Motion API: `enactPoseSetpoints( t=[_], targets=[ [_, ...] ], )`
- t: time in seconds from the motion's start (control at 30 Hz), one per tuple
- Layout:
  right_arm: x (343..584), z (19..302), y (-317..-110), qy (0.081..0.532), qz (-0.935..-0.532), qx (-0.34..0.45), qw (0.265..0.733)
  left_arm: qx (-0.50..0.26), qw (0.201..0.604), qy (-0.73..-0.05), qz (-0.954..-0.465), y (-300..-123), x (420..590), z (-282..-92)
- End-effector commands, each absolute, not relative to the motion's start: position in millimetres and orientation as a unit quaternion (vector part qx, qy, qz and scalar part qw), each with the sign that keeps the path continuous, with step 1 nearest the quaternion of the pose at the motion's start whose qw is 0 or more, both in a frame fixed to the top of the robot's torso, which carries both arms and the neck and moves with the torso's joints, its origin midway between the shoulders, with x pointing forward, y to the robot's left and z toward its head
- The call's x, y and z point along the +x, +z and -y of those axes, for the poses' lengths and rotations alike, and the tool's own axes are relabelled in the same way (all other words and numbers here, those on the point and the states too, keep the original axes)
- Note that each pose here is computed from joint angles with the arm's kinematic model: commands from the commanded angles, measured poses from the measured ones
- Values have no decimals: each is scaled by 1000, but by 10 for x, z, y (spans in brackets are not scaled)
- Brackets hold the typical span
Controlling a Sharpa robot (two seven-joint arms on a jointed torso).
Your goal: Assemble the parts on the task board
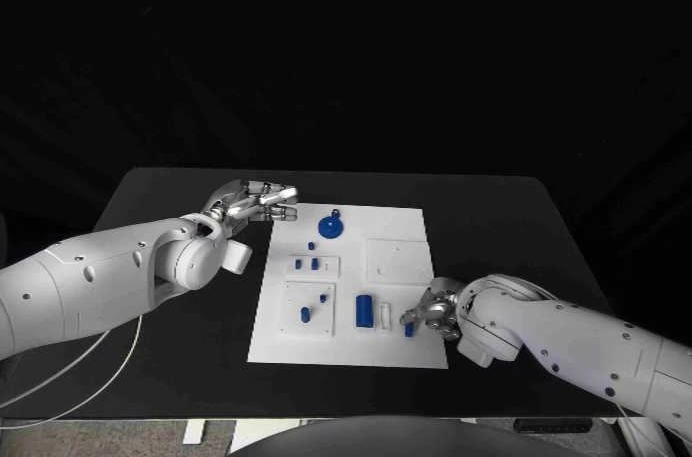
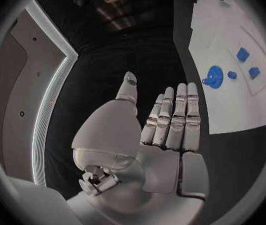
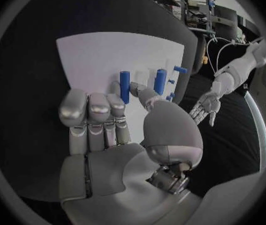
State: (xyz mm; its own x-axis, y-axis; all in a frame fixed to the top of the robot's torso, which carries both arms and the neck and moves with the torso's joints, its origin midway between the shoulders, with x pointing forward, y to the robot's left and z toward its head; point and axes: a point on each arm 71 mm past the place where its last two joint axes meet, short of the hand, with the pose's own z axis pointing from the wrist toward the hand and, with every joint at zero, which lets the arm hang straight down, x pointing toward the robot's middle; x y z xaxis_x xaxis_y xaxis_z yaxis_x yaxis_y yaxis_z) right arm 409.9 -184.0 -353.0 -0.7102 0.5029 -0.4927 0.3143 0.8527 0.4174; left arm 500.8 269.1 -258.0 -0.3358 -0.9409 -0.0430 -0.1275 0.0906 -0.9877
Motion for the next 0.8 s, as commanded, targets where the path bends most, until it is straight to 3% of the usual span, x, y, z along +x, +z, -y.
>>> enactPoseSetpoints(
  t=[0.03,0.43,0.8],
  targets=[
    [4018,1756,-3558,206,-888,315,263,-420,383,-529,-630,-2575,5003,-2664],
    [4000,1670,-3500,231,-872,341,264,-420,383,-528,-631,-2576,5001,-2667],
    [4033,1659,-3495,226,-875,329,273,-420,383,-528,-631,-2576,4999,-2667]
  ],
)
